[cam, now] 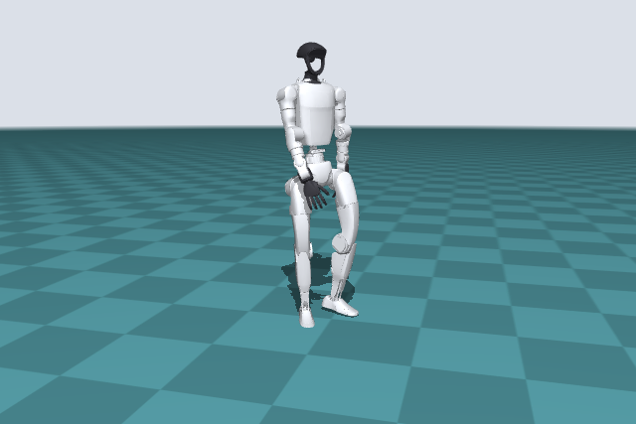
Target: In place motions
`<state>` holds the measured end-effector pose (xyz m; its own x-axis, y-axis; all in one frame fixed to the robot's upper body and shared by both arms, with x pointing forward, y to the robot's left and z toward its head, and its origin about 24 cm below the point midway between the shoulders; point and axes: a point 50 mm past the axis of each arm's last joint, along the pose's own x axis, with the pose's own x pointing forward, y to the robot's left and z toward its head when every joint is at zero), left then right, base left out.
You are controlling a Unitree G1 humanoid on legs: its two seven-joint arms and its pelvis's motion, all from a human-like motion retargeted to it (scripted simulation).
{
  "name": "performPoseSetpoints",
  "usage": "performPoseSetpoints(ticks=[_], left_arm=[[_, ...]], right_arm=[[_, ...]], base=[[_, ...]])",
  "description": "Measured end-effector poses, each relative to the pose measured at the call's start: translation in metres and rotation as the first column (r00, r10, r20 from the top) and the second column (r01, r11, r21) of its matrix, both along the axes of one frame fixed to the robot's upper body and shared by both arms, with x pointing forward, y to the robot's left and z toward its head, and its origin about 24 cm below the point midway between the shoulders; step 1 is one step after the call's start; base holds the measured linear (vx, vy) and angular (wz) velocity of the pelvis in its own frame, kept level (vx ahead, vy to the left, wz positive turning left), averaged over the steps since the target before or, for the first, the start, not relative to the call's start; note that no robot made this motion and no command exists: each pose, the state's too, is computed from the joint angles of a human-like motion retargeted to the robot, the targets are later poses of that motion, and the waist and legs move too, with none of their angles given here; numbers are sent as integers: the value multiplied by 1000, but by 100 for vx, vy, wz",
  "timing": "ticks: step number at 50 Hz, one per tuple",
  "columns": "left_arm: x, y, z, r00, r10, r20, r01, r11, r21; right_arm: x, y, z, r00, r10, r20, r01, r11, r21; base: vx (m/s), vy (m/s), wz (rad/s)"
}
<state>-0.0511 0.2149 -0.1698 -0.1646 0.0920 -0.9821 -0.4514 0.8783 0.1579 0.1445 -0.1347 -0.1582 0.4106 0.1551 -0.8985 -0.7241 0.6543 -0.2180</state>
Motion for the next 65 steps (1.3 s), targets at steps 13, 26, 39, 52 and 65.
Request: performPoseSetpoints(ticks=[13, 26, 39, 52, 65], left_arm=[[302, -91, 66, 485, -390, 783, 448, 880, 161], [133, -60, -5, 868, -246, 432, 295, 954, -50], [-100, -14, 25, 953, 92, -288, -107, 993, -39], [84, -27, -7, 948, -256, 190, 257, 966, 22], [367, -80, 123, 286, -377, 881, 337, 900, 275]], right_arm=[[-226, -126, 5, 629, -692, -354, 412, 683, -603], [-197, -113, -2, 768, -530, -358, 233, 753, -616], [125, 24, 78, 924, 33, 382, -86, 989, 123], [-89, -39, -21, 937, -233, -261, 207, 971, -123], [-294, -159, 40, 526, -806, -271, 359, 499, -788]], base=[[-2, 16, -3], [13, -9, -55], [-17, -22, -1], [23, 4, 52], [-7, 2, -19]])
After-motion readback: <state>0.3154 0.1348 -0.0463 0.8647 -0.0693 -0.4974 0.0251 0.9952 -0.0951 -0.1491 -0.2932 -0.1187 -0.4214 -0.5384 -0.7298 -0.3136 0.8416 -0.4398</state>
